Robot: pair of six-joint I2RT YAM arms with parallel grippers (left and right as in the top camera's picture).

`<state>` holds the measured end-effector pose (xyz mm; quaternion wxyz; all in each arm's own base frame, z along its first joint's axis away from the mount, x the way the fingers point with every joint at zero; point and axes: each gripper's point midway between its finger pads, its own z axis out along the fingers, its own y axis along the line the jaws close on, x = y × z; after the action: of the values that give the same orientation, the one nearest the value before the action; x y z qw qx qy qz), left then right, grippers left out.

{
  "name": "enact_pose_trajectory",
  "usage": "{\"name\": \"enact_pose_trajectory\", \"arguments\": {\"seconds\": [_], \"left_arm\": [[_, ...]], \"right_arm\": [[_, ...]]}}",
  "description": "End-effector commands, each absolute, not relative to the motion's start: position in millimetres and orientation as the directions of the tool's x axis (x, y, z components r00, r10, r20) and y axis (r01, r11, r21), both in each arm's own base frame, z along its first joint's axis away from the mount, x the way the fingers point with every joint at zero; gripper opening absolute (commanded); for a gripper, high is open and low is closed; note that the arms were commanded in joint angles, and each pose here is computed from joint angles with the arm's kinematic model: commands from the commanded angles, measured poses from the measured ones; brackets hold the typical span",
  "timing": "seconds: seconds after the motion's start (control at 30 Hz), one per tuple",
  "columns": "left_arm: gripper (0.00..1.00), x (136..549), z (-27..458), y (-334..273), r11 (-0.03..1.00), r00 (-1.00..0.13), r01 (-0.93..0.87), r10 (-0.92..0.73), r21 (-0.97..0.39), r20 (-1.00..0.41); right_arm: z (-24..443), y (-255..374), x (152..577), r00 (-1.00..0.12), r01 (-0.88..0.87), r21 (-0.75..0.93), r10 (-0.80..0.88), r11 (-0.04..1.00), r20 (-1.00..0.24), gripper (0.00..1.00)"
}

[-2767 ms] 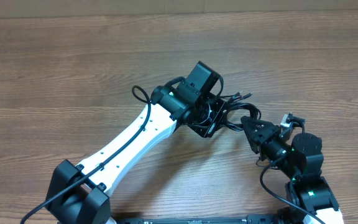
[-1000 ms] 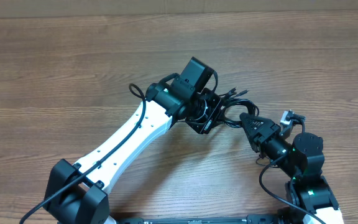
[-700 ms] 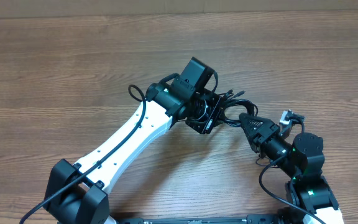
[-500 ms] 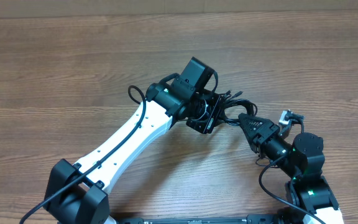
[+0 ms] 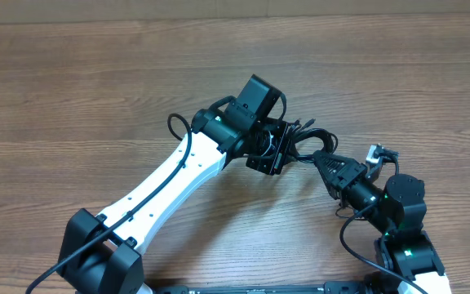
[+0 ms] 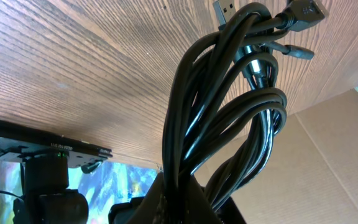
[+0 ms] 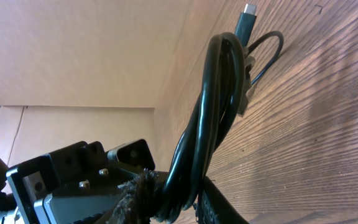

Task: Untangle cables

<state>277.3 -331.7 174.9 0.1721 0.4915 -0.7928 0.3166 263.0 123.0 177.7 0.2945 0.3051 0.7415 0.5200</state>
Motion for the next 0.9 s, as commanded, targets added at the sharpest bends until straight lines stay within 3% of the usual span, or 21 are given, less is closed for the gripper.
{"name": "enact_pose_trajectory", "arguments": {"seconds": [0.0,0.47,0.87], "left_arm": [[0.04,275.3,193.8,-337.6,0.295,-0.455,-0.889,-0.647,-0.350,0.612],[0.04,267.8,210.0,-348.1,0.318,-0.478,-0.878,-0.539,-0.358,0.694],[0.05,270.4,214.1,-344.0,0.359,-0.547,-0.836,-0.484,-0.415,0.683]], "right_arm": [[188.6,125.8,263.1,-0.648,0.108,0.955,0.748,0.277,-0.143,0.23],[185.2,125.5,262.4,-0.650,0.119,0.952,0.746,0.283,-0.141,0.22],[180.0,124.3,261.9,-0.649,0.140,0.947,0.750,0.289,-0.133,0.22]]}}
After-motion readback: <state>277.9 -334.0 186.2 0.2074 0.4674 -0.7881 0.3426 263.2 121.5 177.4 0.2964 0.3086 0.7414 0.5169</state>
